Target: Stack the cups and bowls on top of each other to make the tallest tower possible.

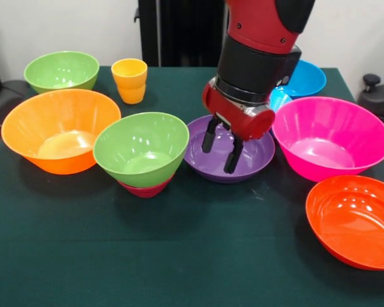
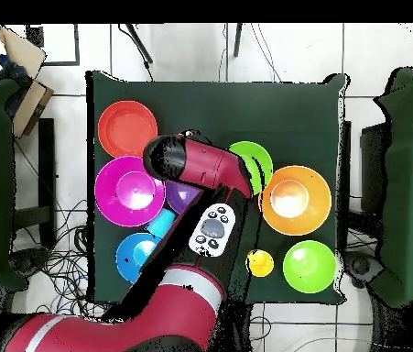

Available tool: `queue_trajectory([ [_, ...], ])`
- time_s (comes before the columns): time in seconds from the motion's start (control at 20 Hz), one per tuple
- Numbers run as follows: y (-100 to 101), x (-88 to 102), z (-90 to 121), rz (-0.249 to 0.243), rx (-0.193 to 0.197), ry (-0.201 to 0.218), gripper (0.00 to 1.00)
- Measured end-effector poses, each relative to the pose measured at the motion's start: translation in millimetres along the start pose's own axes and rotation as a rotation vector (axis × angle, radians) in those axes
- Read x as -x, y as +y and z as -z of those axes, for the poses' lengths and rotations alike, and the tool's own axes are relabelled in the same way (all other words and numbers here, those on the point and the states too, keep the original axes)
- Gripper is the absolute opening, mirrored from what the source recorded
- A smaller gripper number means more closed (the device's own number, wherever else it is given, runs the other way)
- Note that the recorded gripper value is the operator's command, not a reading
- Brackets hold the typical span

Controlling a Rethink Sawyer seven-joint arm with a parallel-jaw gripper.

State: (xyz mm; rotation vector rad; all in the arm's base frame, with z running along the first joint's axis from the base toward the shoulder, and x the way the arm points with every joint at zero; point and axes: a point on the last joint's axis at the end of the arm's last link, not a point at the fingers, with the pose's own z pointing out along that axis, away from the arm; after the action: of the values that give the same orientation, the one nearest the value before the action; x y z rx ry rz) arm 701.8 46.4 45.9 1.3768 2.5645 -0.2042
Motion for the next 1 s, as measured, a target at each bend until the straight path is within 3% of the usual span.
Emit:
queue_trajectory([
  [0.65, 0, -10.9, -17, 0.013, -0.041, 0.046, 1.0],
  [1.0, 4, -19.7, -20, 0.013, -0.039, 0.076, 1.0],
])
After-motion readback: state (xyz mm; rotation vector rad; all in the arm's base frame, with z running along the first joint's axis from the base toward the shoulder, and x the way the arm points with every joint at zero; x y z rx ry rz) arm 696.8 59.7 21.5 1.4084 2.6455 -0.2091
